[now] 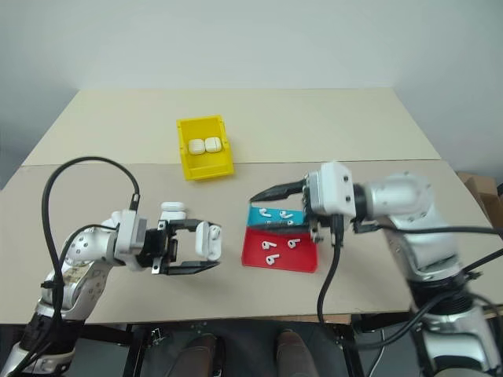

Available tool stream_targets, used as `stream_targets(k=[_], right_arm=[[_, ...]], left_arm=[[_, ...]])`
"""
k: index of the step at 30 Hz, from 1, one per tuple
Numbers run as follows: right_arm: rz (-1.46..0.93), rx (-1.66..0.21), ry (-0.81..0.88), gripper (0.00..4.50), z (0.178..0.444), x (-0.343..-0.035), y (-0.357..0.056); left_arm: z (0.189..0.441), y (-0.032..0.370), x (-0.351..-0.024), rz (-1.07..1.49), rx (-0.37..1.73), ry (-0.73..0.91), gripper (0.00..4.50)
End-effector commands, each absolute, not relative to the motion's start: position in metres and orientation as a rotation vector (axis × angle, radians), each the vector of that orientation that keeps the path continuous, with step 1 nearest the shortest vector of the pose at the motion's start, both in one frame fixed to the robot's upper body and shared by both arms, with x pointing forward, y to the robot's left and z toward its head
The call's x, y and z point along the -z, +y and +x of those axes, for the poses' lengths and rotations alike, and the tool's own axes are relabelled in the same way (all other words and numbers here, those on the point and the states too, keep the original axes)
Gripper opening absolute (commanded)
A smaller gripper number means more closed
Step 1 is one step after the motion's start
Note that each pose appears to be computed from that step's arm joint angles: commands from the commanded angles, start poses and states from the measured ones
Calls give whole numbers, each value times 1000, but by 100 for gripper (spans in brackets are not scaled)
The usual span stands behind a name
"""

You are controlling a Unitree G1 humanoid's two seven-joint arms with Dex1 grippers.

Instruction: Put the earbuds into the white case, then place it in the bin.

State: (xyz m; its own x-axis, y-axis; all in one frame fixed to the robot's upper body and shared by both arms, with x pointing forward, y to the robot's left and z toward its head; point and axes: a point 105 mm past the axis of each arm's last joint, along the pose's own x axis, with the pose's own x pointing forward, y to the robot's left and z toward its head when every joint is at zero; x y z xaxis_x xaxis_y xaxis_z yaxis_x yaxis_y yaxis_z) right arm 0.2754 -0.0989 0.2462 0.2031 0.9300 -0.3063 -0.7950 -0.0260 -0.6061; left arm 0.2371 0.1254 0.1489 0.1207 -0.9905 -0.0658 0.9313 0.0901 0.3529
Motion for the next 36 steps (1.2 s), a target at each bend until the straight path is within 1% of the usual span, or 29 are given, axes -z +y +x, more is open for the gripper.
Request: stream_targets(k=[1,3,6,9,12,16,24,28,36], right_arm=[[-1011,-1329,-27,227,296,-234,-111],[-1122,-1328,94,227,309,-226,-116],[-1305,-1319,216,227,328,-216,-121],[-1342,-1356,310,227,340,-208,-117],[-1386,-1381,367,227,352,-195,-115],[-1375,-1415,438,227,355,-184,-115],[-1392,-1401,544,227,363,-163,-114],[-1391,-1433,549,227,360,-157,-114],[-1387,-1425,585,227,365,-148,-116]], left_arm=[[228,133,-153,390,1403,-237,282],[221,136,-146,391,1392,-216,282],[215,134,-138,402,1385,-206,282],[215,128,-135,394,1368,-211,282],[215,123,-135,386,1366,-217,282],[216,120,-134,389,1359,-214,282],[217,116,-133,385,1355,-224,282],[216,113,-132,384,1367,-223,282],[220,113,-135,407,1344,-229,282]])
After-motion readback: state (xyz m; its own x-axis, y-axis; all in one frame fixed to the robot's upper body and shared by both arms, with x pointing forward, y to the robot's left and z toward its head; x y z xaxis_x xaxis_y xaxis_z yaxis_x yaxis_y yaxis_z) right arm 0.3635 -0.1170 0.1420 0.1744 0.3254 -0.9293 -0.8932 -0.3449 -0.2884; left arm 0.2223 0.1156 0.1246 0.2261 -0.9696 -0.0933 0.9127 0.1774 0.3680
